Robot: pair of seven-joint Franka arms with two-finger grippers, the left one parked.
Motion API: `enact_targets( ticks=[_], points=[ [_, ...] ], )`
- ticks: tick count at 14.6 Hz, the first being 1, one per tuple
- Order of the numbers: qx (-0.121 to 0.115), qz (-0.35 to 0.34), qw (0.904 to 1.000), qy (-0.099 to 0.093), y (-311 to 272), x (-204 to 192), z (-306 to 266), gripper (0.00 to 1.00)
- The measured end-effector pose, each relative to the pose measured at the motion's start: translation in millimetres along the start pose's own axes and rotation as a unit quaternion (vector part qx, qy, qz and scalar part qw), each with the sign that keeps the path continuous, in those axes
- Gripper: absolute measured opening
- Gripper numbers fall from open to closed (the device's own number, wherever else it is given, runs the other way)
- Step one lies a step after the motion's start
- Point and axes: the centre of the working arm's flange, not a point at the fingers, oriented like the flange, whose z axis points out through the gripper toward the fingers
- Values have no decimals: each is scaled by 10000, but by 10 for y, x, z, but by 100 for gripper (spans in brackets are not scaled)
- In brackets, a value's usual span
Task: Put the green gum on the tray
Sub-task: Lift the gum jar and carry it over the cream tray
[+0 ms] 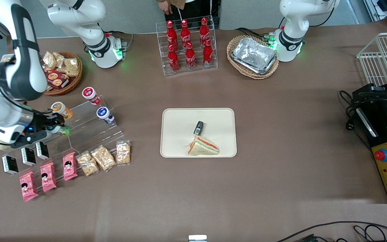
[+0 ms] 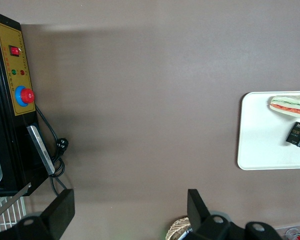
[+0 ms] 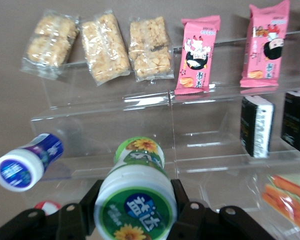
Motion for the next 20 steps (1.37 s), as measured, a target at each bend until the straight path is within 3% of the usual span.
enact_targets(
  ticks=[6, 11, 15, 20],
  points=[
    [2, -39, 10000, 41, -256, 15, -1015, 59],
    [14, 627, 9977, -238, -1210, 69, -1563, 59],
    [178, 1423, 9892, -290, -2236, 63, -1690, 59],
    [131, 2073, 9774, -384, -3274, 132, -1500, 59]
  ],
)
